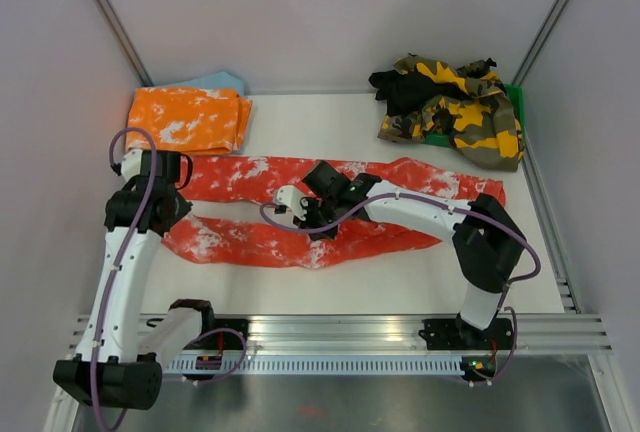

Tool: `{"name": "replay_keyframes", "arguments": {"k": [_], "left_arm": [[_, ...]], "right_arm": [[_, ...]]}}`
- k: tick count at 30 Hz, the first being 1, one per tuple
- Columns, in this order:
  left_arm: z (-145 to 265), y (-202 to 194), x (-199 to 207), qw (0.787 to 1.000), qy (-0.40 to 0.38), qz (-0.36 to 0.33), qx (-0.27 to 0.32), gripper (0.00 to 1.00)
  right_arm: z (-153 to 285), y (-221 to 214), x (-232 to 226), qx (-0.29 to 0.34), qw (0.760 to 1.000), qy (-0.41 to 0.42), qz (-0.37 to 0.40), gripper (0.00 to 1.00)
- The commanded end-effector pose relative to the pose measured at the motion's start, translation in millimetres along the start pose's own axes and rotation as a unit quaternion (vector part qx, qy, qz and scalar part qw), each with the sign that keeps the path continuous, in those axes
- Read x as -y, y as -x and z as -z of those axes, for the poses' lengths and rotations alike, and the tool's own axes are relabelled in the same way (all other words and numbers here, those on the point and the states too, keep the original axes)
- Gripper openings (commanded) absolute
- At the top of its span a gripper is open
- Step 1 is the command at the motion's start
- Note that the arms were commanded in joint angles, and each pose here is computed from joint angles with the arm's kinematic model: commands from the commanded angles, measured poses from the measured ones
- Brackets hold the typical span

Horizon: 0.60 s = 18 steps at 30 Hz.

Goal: Fold and stack the trousers
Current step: Flatten the trousers out

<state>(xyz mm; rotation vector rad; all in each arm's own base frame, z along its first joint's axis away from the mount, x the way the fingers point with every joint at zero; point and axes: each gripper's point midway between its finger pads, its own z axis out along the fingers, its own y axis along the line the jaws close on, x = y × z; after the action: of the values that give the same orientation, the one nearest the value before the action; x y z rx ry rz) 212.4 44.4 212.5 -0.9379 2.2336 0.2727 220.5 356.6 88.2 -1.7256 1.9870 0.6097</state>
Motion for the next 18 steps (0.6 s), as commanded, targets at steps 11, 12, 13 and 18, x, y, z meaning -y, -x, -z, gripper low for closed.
{"name": "replay_keyframes", "arguments": {"k": [11, 12, 13, 18], "left_arm": [[-44.5, 18.8, 53.7, 0.998, -0.020, -0.054, -0.020, 0.57], [-38.8, 18.1, 58.3, 0.997, -0.040, -0.058, -0.026, 0.59], [-32.7, 18.3, 62.3, 0.996, -0.060, -0.064, -0.028, 0.63], [11.5, 8.3, 41.9, 0.995, -0.102, -0.015, -0.019, 0.71]], "right_arm": [[98.5, 7.2, 86.4, 0.028, 0.953, -0.255, -0.160, 0.98], [114.6, 6.1, 86.1, 0.044, 0.945, -0.268, -0.182, 0.98], [123.5, -0.2, 88.1, 0.050, 0.936, -0.277, -0.214, 0.98], [177.0, -51.1, 89.6, 0.127, 0.852, -0.294, -0.414, 0.98]]}}
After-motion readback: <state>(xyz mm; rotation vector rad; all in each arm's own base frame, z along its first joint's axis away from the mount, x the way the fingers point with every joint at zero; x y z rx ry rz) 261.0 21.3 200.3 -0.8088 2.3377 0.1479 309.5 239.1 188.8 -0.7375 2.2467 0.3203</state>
